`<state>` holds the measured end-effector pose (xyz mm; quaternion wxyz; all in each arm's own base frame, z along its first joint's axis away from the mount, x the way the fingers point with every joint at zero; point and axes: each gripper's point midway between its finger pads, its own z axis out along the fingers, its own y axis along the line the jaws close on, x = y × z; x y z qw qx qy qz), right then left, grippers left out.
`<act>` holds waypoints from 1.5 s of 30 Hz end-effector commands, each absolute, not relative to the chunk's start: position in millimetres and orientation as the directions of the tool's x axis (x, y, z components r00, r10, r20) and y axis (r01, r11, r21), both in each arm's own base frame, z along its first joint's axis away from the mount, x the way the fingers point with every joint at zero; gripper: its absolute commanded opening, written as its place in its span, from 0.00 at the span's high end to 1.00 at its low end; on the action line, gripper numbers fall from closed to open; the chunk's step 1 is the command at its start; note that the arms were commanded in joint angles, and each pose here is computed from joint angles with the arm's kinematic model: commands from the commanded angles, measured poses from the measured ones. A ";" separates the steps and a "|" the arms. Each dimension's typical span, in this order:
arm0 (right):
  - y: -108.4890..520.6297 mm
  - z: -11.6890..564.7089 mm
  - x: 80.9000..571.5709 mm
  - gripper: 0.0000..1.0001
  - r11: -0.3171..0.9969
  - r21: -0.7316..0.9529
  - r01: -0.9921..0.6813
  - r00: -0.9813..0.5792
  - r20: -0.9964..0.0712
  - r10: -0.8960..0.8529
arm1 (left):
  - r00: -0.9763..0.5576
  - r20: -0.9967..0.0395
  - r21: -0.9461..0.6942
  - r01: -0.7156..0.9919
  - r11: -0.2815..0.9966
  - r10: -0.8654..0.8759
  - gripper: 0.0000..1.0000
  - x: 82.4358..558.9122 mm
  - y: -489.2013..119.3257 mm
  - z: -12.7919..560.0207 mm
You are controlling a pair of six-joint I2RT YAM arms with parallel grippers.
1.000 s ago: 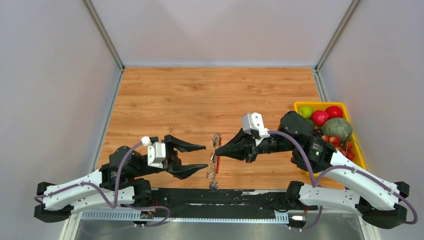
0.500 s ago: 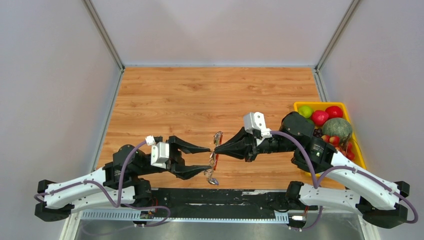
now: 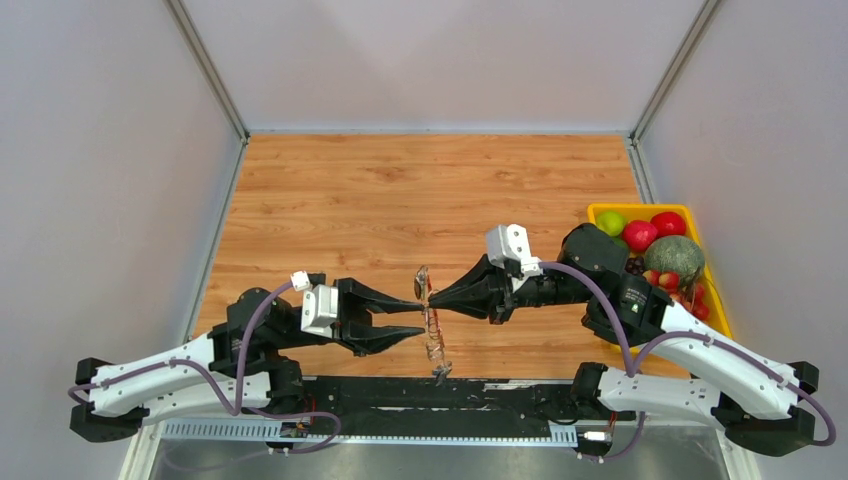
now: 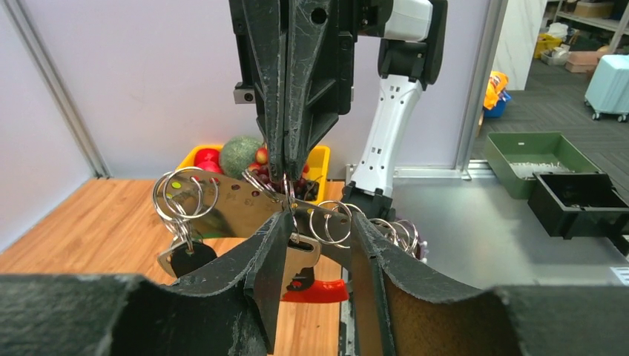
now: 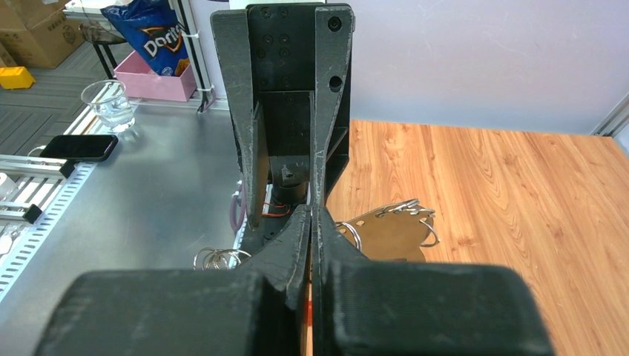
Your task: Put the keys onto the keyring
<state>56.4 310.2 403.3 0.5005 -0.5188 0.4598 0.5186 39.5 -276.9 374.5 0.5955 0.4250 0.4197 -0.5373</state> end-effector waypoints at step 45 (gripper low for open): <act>317.4 418.7 44.3 1.00 -0.119 -0.092 -0.989 0.082 -0.993 0.088 | 0.108 -0.937 0.065 0.988 0.140 -0.331 0.91 53.4 -278.4 397.9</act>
